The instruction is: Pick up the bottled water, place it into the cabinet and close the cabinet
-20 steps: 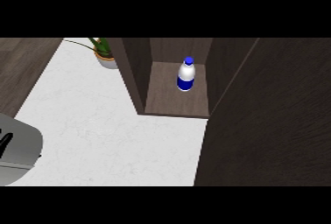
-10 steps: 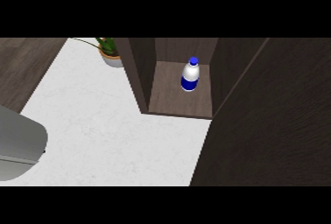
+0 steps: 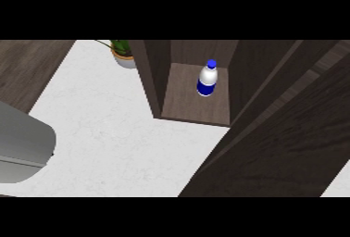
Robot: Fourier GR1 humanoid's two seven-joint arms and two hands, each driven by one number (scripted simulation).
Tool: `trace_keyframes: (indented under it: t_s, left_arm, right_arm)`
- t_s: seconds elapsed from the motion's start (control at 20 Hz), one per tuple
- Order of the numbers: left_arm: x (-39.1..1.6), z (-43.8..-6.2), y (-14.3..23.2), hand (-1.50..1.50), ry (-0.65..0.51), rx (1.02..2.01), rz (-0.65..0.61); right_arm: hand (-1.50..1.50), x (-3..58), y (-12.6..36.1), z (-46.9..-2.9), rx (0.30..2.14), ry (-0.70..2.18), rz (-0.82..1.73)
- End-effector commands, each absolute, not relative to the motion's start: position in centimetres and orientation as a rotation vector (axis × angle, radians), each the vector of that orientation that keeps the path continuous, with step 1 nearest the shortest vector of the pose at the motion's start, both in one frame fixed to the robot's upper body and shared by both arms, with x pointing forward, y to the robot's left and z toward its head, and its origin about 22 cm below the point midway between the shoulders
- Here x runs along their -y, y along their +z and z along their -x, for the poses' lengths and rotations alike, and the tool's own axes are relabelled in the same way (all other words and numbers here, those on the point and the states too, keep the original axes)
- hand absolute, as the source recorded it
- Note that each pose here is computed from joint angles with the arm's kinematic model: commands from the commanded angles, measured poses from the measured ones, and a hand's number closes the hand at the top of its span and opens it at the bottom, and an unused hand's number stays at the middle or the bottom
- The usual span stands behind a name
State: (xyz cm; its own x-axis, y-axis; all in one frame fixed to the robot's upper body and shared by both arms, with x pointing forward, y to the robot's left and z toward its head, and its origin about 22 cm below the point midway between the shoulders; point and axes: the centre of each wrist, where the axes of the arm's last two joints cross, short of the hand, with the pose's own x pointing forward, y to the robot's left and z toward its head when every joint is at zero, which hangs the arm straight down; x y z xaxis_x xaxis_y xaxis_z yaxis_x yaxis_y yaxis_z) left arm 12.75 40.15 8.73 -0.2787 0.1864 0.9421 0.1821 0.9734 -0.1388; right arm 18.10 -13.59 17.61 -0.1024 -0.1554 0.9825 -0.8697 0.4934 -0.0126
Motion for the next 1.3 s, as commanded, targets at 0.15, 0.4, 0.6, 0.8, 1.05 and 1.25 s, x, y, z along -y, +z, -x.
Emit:
trace_keyframes:
  t_s: [0.15, 0.4, 0.6, 0.8, 1.05, 1.25]
  left_arm:
    - [-41.7, -12.4, 9.3, -1.50, -0.021, 1.872, 0.291]
    - [-44.0, -10.8, 8.8, -1.50, 0.007, 1.866, 0.285]
    - [-45.4, -9.0, 8.6, -1.50, 0.054, 1.888, 0.233]
    - [-45.9, -7.7, 9.7, -1.50, 0.054, 1.888, 0.243]
    - [-46.1, -6.2, 9.8, -1.50, 0.068, 1.896, 0.215]
    - [-45.6, -5.8, 9.3, -1.50, 0.077, 1.873, 0.223]
  right_arm:
    - [1.50, 4.7, 19.9, -18.5, 1.359, 0.927, -1.022]
    - [1.50, 1.3, 23.1, -20.6, 1.311, 1.041, -1.132]
    - [1.50, -0.5, 23.7, -23.8, 1.252, 0.990, -1.115]
    - [1.50, 0.7, 24.1, -27.8, 1.179, 0.875, -1.144]
    - [1.50, 2.2, 22.1, -30.1, 1.108, 0.815, -1.143]
    - [1.50, 4.2, 19.2, -33.7, 1.137, 0.751, -1.111]
